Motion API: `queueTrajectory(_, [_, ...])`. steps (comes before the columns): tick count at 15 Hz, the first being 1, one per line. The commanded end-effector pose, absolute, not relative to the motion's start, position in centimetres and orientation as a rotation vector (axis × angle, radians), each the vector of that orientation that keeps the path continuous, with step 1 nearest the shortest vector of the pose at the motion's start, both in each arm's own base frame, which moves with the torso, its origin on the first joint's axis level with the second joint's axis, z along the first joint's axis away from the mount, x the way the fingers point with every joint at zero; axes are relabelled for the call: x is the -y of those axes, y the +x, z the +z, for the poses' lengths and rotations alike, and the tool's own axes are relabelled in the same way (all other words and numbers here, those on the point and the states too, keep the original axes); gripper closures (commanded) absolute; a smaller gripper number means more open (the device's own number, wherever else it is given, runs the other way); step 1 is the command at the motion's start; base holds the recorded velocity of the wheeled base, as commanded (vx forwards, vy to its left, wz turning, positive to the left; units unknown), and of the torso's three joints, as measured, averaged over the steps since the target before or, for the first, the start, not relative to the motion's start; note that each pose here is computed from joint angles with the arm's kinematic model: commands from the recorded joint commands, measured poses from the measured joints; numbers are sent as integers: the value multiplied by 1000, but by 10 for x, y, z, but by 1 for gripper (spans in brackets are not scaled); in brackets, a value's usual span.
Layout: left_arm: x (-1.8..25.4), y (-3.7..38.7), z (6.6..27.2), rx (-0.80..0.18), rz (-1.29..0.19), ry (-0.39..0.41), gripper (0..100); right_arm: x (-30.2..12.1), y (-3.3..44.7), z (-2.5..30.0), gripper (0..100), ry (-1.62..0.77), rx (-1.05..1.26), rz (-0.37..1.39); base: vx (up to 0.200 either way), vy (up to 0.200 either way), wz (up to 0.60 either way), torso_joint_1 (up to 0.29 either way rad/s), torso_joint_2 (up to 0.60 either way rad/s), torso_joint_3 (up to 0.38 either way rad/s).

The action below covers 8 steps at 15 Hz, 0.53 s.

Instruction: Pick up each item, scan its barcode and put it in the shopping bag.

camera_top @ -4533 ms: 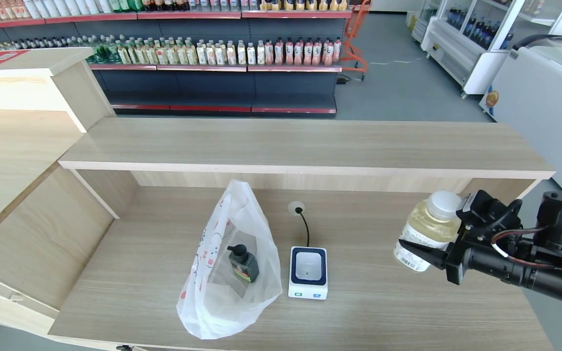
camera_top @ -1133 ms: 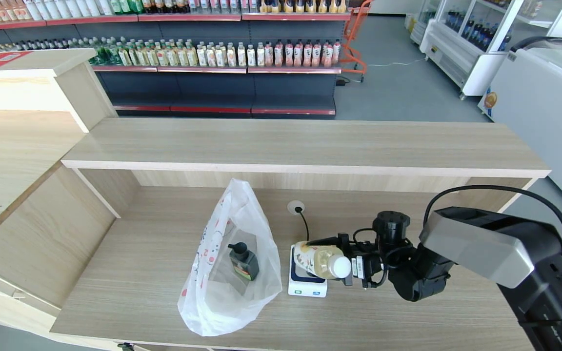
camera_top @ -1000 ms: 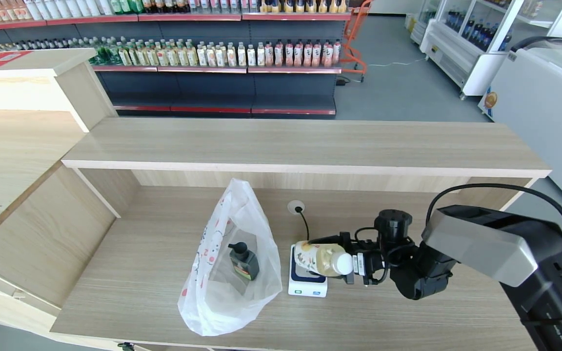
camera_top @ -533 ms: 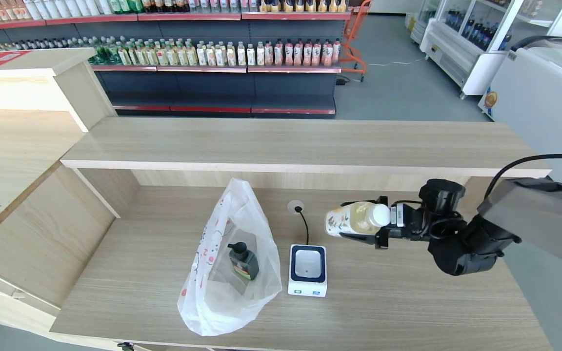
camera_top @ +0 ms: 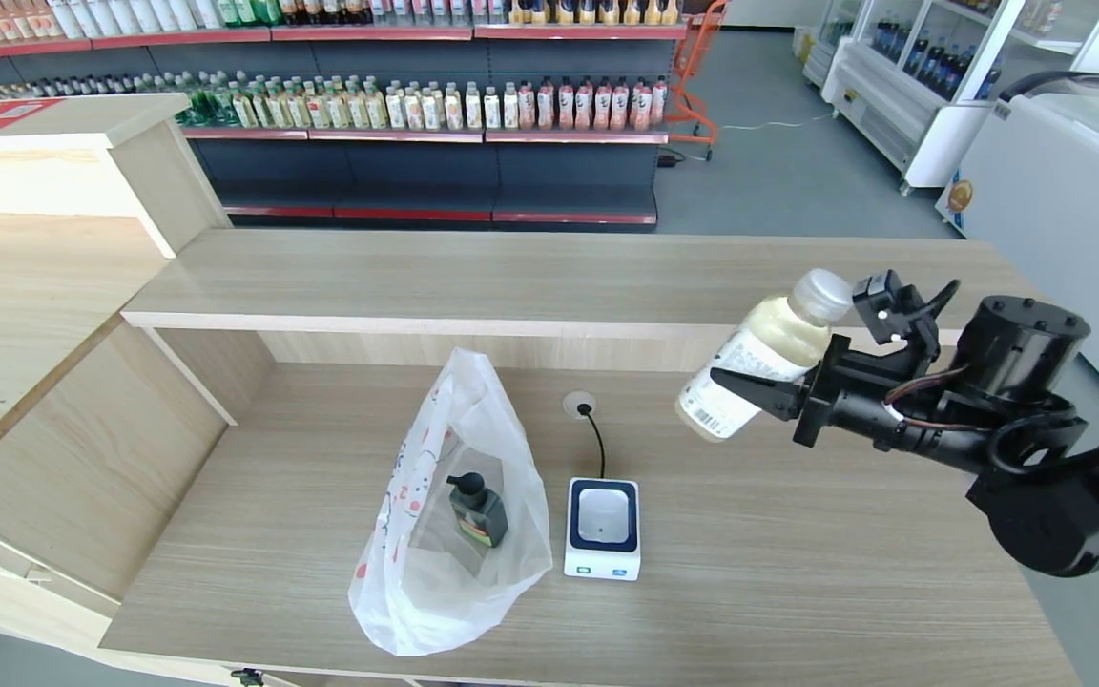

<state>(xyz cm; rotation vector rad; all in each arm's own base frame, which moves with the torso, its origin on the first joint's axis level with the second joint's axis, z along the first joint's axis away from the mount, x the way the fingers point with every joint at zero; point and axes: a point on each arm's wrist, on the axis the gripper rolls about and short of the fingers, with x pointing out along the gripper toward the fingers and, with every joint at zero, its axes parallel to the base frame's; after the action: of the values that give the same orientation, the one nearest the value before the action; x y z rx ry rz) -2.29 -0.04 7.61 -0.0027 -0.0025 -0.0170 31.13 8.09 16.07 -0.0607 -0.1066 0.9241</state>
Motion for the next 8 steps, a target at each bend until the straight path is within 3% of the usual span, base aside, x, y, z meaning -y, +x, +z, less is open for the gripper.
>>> queueTrajectory(1, [0,-23,76,3,-17,-3,0,-93,274,182,100,46,108,884,0,0,0,0,0,0])
queueTrajectory(8, [0,-23,76,3,-17,-3,0,-89,245,165,100,135,-7,840,0,0,0,0,0,0])
